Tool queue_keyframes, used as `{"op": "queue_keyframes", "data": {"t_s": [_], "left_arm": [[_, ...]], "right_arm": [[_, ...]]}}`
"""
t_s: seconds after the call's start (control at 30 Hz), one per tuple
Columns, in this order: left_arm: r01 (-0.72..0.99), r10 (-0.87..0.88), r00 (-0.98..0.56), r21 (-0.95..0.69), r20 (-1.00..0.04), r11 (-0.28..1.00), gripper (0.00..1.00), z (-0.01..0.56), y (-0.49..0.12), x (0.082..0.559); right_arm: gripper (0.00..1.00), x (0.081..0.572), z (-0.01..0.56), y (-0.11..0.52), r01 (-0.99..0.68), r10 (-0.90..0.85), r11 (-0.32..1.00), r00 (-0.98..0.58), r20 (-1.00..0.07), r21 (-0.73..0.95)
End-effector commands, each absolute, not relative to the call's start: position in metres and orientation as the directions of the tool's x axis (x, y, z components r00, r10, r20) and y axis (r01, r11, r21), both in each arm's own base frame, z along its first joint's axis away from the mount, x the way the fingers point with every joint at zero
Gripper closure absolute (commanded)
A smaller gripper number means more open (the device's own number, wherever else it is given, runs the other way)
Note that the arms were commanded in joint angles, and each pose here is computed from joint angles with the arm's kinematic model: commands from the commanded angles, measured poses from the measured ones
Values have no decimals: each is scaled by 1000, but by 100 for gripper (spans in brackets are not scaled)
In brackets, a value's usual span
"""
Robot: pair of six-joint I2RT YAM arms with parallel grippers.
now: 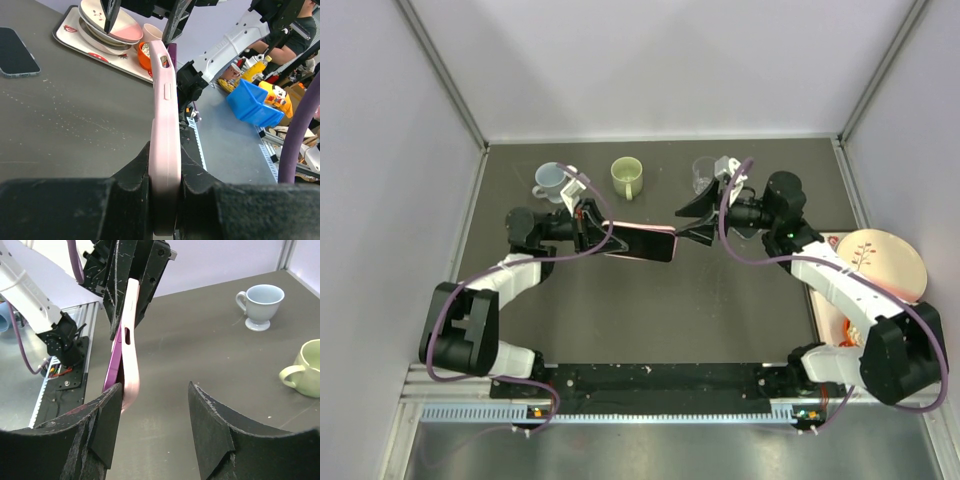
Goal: Take the phone out of the phone case
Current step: Remove the phone case from the phone.
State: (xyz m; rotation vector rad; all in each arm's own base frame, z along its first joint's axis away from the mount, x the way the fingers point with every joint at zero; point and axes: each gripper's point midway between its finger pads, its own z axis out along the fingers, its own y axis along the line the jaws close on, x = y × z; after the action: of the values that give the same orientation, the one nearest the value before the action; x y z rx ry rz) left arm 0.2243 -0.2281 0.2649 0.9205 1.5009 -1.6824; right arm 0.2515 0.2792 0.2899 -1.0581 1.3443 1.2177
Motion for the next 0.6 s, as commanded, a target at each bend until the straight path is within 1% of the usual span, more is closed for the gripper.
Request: {"op": "queue_keyframes", "data": {"t_s": [0.0,0.57], "left_arm": [[985,-230,-169,-171,-958,-12,100,316,-221,232],[984,-293,-137,-165,-946,73,100,320,-209,243]], "right_arm": [[44,227,287,289,-984,-6,-47,-171,-985,171],[44,211,267,314,-956,-47,-135,-258,-965,262]]}}
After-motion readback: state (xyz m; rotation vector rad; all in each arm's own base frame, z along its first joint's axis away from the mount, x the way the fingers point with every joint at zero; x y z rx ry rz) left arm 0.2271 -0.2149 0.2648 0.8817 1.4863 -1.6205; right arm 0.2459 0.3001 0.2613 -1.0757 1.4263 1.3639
